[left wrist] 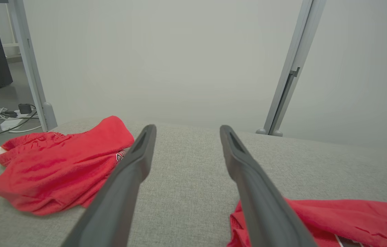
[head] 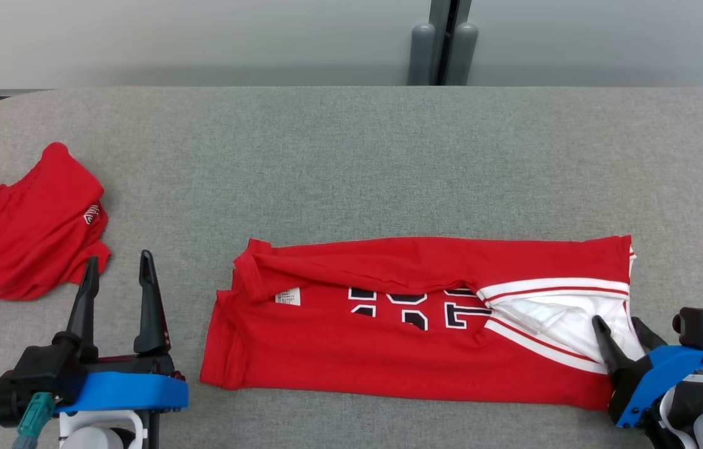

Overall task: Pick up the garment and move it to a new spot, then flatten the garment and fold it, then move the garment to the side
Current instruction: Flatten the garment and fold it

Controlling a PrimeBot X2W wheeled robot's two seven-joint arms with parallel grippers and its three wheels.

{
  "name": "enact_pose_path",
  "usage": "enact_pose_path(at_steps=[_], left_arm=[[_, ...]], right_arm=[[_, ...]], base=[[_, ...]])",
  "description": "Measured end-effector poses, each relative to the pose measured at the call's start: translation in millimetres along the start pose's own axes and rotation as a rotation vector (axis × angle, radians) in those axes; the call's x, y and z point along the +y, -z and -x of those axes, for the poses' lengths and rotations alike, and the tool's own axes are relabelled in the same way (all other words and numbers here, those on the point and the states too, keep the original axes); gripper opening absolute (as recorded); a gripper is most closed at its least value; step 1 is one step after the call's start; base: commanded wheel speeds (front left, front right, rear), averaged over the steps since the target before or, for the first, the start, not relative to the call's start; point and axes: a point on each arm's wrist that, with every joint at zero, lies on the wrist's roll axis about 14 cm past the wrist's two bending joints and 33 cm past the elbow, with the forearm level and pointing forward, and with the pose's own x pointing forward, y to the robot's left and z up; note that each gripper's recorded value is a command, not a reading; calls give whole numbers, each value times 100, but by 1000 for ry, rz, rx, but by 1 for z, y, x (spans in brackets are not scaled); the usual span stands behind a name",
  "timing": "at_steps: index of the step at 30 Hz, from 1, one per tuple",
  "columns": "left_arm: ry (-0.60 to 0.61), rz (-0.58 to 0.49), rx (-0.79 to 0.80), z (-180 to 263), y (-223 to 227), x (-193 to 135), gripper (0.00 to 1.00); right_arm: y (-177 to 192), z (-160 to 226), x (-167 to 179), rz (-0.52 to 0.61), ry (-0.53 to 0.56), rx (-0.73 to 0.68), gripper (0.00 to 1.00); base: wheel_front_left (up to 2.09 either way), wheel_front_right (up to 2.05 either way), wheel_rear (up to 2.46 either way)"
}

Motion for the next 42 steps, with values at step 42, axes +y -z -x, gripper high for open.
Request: enact_pose_path(at_steps=[42], left_arm=[[38, -27, 2, 1, 1, -12, 100]], right_arm=[[-94, 49, 71, 95, -184, -306, 0]], base=[[0, 0, 0]])
